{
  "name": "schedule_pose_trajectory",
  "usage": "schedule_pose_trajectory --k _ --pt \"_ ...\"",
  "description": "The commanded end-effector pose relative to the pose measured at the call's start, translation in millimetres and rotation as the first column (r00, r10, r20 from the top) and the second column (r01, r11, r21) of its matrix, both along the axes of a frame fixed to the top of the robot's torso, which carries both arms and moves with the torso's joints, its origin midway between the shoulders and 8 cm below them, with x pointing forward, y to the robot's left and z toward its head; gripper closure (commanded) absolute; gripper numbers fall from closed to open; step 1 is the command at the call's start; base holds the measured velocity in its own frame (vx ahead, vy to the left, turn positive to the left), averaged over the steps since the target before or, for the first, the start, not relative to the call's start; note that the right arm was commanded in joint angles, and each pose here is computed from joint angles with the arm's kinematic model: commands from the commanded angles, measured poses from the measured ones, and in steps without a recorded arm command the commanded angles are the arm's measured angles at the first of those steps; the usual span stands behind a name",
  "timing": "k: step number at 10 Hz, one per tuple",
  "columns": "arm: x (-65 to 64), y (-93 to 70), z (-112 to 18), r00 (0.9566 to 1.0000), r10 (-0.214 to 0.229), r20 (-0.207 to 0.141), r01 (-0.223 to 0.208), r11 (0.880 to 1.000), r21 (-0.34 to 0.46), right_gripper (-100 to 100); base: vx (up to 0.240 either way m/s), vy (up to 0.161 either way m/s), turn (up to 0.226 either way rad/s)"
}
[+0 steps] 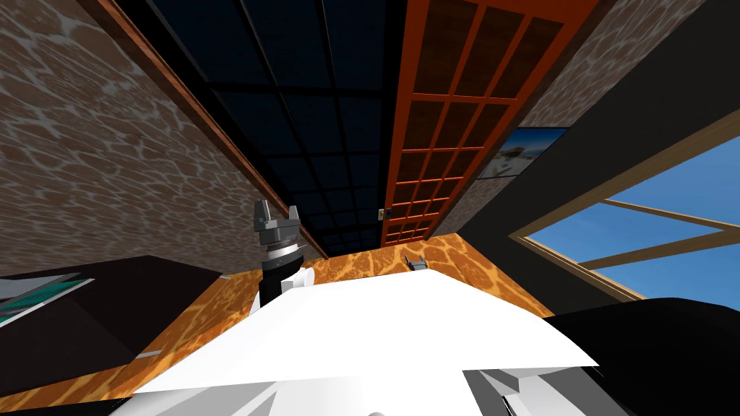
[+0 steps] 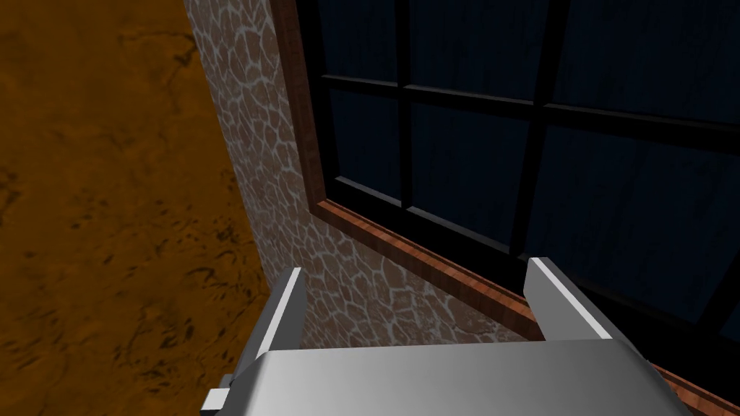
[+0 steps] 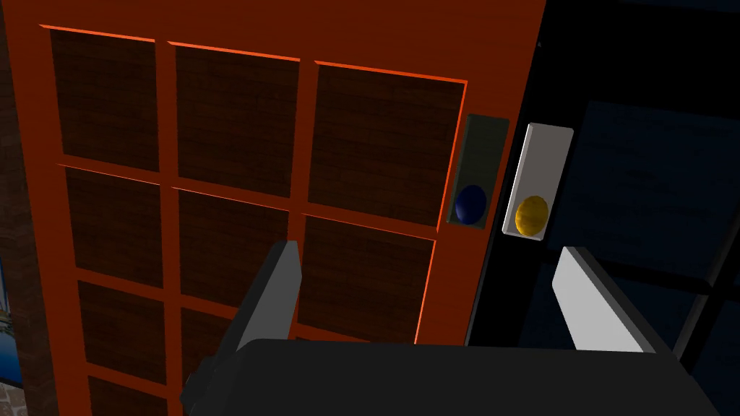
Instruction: Pull the door open
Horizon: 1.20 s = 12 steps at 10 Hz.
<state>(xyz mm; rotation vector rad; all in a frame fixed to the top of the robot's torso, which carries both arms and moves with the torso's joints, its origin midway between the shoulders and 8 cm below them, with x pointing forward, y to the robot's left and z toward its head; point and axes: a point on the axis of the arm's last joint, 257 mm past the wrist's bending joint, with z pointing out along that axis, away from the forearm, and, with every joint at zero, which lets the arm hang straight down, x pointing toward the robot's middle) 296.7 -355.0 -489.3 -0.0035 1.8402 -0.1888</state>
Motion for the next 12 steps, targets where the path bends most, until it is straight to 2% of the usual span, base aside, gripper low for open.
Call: schedule_pose_trajectory --k 1,2,4,5,7,9,12 --pt "-6.7 -8.3 -5.9 0.9997 -0.019 -0.017 0.019 1.0 -0.005 -100 -0.079 0.004 0.009" --pt "-13.3 -18.1 -10.5 0.9987 -0.038 -0.033 0.038 0.999 -0.011 -100 -0.089 -0.003 0.014" --pt "-13.3 -18.1 -10.5 0.9987 -0.038 -0.033 0.038 0.999 -0.011 -100 -0.053 0.004 0.0" --pt "-18.3 -26.5 -14.2 0.9974 -0.057 -0.045 0.056 0.998 -0.016 -100 -0.036 -0.001 0.022" --pt "-28.6 -45.0 -21.9 0.9924 -0.101 -0.071 0.099 0.995 -0.024 -100 -0.088 -0.019 0.032" --pt "-32.7 -55.1 -25.8 0.9883 -0.129 -0.082 0.127 0.992 -0.026 -100 -0.094 -0.014 0.037" --pt "-32.4 -61.8 -27.9 0.9847 -0.152 -0.086 0.15 0.988 -0.025 -100 -0.027 -0.016 0.026"
